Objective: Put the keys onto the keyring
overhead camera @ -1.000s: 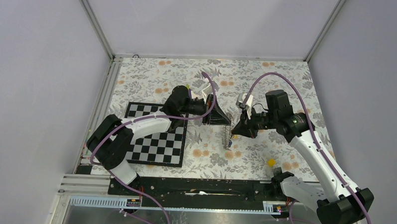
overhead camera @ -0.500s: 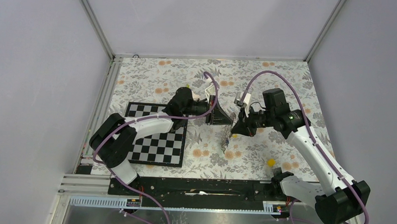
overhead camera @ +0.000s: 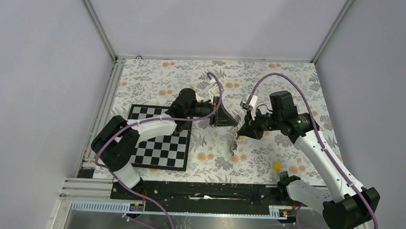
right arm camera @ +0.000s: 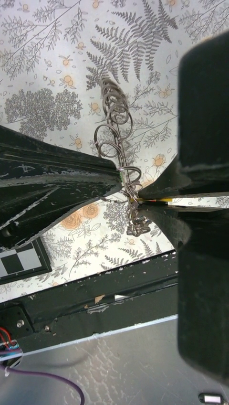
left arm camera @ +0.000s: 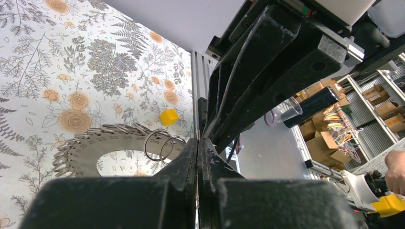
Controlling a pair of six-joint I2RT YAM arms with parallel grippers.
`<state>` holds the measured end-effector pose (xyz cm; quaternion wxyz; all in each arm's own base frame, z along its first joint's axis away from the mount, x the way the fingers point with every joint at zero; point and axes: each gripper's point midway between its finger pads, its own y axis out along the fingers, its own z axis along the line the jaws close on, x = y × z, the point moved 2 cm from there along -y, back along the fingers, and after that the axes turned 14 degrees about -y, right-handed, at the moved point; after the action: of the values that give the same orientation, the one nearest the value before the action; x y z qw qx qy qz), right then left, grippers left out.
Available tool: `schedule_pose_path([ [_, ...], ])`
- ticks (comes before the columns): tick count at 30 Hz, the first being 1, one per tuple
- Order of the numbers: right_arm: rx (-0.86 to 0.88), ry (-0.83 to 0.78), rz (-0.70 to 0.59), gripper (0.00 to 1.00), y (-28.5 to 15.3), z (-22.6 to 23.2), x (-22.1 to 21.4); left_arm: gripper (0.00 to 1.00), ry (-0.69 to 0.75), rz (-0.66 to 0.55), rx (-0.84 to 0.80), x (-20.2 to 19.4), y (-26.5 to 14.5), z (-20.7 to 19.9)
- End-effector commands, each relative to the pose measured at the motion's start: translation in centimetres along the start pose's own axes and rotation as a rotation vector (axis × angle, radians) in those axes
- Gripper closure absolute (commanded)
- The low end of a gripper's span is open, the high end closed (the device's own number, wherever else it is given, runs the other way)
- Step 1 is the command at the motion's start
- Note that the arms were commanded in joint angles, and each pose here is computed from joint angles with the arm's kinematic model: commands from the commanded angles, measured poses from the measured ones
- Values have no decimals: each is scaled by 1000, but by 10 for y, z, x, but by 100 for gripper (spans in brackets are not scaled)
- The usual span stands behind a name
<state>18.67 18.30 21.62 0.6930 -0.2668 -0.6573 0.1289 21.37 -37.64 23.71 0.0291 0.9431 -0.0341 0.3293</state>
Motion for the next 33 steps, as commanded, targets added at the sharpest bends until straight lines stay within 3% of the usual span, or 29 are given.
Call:
schedule_pose_path([
  [1,-29,-36,24,100,-8,0,-2,100,152,-24,-54,23,-2,-24],
  [22,-90,-39,94,100,-15,-7,-9,100,213,52,-35,12,-3,-17],
  [33,-80,-19,37,100,-7,-13,2,100,227,134,-63,-7,11,-22],
])
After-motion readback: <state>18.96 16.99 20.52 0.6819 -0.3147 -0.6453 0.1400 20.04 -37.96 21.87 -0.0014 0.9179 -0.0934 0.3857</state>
